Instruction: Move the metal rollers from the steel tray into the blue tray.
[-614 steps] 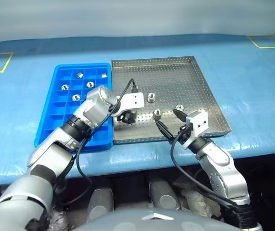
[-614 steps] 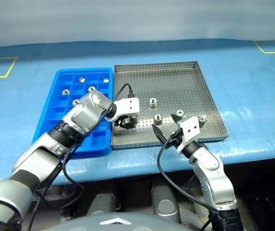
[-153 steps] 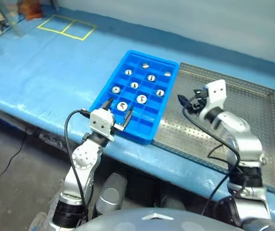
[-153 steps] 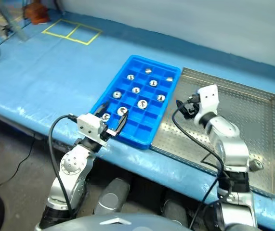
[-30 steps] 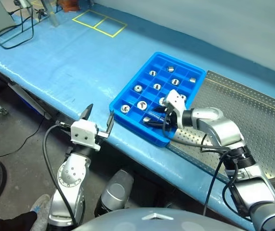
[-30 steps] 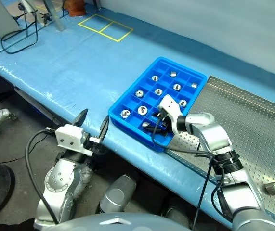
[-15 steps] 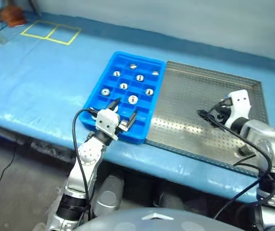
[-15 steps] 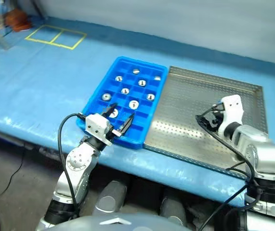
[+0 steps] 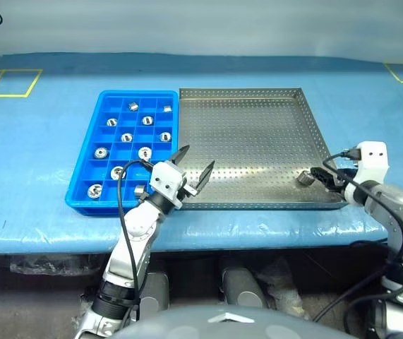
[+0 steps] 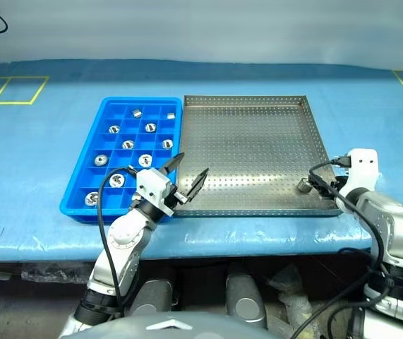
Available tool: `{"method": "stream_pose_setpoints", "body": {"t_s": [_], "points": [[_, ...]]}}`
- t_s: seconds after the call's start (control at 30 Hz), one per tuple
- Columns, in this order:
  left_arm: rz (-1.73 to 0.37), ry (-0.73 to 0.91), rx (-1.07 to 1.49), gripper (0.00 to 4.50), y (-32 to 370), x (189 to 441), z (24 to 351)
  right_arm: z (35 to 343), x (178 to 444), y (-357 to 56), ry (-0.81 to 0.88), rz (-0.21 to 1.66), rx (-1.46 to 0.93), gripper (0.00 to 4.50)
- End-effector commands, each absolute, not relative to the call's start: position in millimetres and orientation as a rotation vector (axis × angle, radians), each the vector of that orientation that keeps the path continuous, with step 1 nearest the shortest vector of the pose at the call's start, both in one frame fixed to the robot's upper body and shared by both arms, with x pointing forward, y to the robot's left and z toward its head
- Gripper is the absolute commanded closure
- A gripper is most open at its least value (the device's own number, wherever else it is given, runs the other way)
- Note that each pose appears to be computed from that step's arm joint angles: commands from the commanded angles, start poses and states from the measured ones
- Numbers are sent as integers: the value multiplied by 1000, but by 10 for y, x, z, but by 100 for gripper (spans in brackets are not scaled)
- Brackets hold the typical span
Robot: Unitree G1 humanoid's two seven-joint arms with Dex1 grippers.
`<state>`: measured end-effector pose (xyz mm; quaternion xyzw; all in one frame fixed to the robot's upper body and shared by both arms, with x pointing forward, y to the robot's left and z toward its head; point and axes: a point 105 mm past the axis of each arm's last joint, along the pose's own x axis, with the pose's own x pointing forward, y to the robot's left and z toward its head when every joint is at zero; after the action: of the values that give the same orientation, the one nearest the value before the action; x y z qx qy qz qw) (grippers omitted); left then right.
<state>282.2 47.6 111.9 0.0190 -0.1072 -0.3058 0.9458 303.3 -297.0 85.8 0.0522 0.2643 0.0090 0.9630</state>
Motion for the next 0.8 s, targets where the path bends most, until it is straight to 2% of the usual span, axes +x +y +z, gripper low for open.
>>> {"method": "stream_pose_setpoints", "body": {"t_s": [0.03, 0.17, 0.33, 0.43, 0.6, 0.8], "points": [[-602, -260, 39, 78, 519, 2808, 1210, 877, 3131, -2904, 506, 38, 196, 57], [-580, -261, 44, 78, 561, 2794, 1216, 753, 3162, -2924, 549, 12, 212, 57], [-552, -260, 46, 78, 606, 2772, 1211, 486, 3068, -3026, 653, -41, 198, 57], [-541, -258, 50, 78, 630, 2767, 1210, 446, 3045, -2965, 656, -10, 215, 119], [-537, -261, 55, 78, 645, 2766, 1220, 553, 3077, -2795, 627, 79, 200, 274], [-534, -264, 61, 78, 662, 2768, 1234, 820, 3201, -2613, 509, 158, 117, 277]]}}
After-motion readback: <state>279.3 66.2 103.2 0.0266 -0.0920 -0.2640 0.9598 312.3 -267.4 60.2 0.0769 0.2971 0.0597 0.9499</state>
